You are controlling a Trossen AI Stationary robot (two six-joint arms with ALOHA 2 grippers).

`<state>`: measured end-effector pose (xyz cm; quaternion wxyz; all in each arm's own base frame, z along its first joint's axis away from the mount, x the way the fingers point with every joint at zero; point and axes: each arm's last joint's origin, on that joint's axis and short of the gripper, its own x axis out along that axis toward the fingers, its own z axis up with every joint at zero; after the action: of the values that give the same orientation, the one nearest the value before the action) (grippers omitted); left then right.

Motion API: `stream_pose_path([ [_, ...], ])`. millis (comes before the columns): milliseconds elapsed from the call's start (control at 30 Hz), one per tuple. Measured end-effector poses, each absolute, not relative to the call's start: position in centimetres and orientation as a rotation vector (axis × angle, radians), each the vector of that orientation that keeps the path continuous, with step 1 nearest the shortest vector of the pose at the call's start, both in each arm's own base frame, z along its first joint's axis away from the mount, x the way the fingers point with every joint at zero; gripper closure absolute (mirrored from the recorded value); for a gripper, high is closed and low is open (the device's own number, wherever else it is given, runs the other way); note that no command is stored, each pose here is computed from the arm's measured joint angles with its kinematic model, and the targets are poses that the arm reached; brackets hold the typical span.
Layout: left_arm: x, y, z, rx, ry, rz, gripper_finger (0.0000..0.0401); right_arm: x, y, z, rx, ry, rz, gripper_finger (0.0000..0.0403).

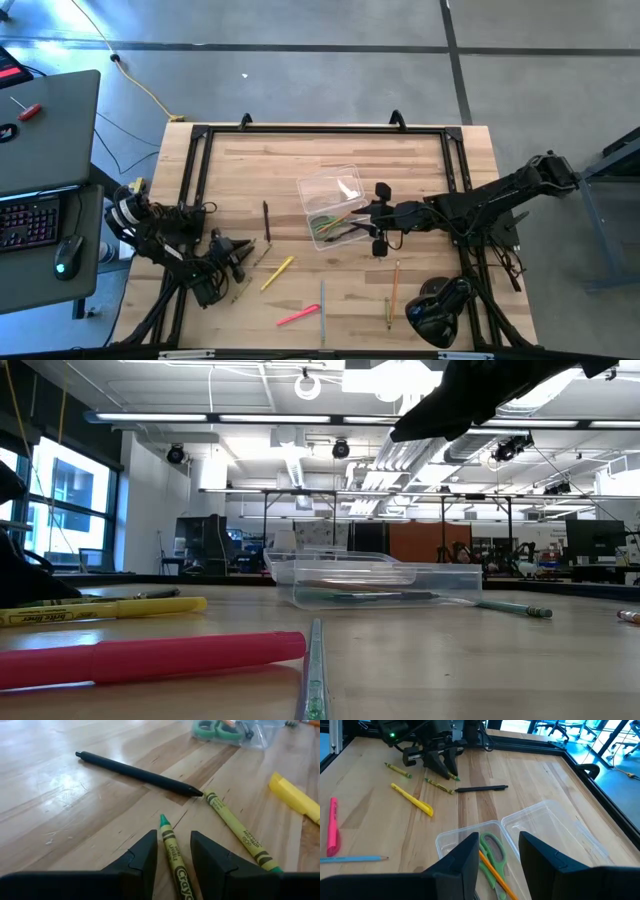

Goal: Pick & place school supplies into a supply box
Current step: Put the green crayon into the supply box

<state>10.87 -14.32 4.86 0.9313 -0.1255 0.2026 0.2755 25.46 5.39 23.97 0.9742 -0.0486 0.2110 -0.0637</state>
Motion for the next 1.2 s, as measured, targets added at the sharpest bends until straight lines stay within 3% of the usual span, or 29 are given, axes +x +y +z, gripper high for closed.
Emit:
stream_pose_path([
  [1067,10.66,-14.00,4.70,-0.227,0.428,0.569,0.0252,25.47,5.39,23.96,-0.094,0.425,-0.130,0.0284],
  [1200,10.49,-13.66,4.21,-0.194,0.411,0.572,0.0275,25.46,5.38,23.97,-0.094,0.425,-0.130,0.0284],
])
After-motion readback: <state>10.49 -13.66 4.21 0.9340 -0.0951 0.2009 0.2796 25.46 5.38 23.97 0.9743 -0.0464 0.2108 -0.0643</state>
